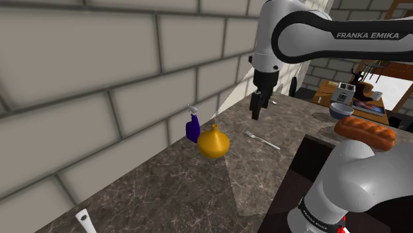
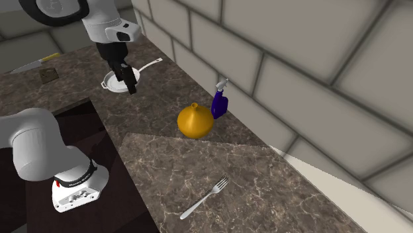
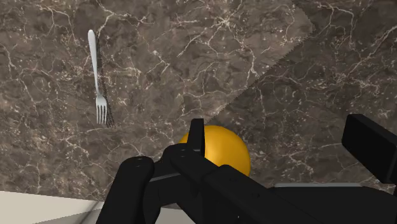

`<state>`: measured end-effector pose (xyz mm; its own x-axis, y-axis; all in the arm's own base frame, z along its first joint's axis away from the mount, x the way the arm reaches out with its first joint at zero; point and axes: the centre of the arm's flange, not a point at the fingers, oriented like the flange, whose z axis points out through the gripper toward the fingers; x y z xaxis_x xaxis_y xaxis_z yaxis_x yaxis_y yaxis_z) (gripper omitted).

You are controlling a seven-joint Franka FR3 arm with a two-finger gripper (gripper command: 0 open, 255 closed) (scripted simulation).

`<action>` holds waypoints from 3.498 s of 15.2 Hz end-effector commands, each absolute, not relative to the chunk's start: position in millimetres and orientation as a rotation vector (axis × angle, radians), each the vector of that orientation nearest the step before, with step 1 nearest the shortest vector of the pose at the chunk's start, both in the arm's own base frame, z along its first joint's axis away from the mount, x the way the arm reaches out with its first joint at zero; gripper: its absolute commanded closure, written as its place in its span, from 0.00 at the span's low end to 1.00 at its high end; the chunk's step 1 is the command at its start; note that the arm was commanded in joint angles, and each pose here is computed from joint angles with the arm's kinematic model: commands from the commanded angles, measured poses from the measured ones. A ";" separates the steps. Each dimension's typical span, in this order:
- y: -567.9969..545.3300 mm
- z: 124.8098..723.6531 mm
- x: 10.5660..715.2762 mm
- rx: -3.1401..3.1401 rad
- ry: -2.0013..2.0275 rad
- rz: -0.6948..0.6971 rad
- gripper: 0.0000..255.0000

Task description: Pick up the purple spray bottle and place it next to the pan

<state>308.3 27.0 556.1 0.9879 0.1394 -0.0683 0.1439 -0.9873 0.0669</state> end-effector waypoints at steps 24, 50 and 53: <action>-2.3 456.4 589.7 3.116 0.274 -0.049 0.00; -8.8 383.1 693.4 3.135 0.295 -0.032 1.00; -11.7 383.7 694.7 3.135 0.295 -0.032 1.00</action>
